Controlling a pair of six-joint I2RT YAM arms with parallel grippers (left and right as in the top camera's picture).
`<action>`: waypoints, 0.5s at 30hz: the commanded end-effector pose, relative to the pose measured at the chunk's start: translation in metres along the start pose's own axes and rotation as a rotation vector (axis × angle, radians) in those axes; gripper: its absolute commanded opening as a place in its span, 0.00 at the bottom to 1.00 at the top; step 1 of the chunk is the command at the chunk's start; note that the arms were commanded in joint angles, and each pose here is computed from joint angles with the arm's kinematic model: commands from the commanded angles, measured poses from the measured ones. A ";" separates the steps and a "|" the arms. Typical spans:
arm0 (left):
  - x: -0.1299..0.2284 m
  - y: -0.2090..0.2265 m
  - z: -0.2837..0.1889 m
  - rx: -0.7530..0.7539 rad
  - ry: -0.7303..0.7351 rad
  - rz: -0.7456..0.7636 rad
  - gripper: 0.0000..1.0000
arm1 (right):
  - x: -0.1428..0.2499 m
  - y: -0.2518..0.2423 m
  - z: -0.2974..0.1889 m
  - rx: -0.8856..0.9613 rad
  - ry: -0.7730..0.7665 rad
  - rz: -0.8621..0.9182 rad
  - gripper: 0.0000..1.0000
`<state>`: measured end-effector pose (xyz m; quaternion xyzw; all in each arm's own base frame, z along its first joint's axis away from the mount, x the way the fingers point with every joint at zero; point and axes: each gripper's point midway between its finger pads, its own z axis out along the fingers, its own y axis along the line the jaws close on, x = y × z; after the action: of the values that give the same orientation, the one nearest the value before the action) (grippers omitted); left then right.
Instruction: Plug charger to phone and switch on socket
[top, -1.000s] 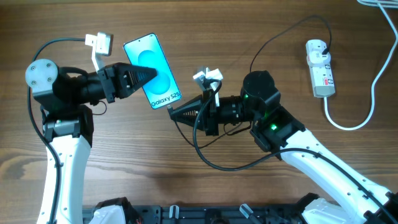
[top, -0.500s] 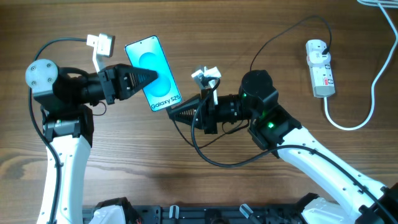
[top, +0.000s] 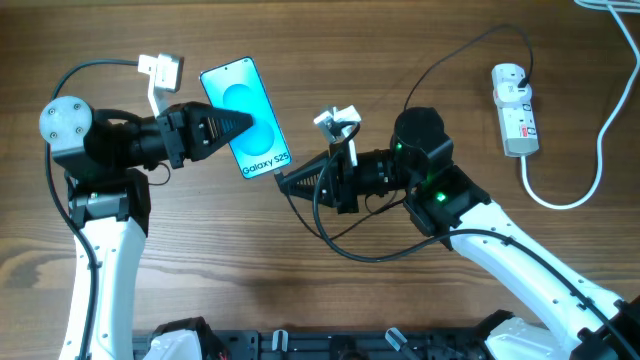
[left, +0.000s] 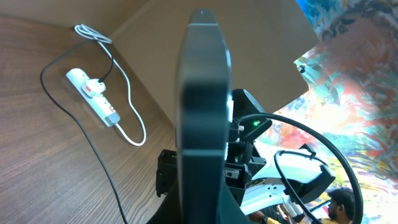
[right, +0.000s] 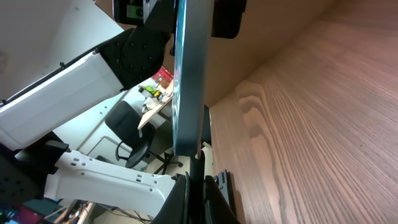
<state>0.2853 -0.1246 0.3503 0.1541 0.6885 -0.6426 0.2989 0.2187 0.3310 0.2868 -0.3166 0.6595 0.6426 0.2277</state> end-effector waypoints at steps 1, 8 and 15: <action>-0.002 -0.008 0.000 0.006 0.007 0.038 0.04 | 0.003 0.010 0.000 -0.053 0.030 -0.012 0.04; -0.004 -0.007 0.000 0.000 -0.003 0.034 0.04 | 0.004 0.013 0.000 -0.066 0.037 -0.004 0.04; -0.006 -0.005 0.000 -0.008 -0.016 0.033 0.04 | 0.000 0.009 0.001 -0.055 0.016 -0.009 0.05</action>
<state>0.2859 -0.1244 0.3503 0.1527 0.6886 -0.6422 0.3001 0.2113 0.3305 0.2948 -0.3326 0.6415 0.6549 0.2215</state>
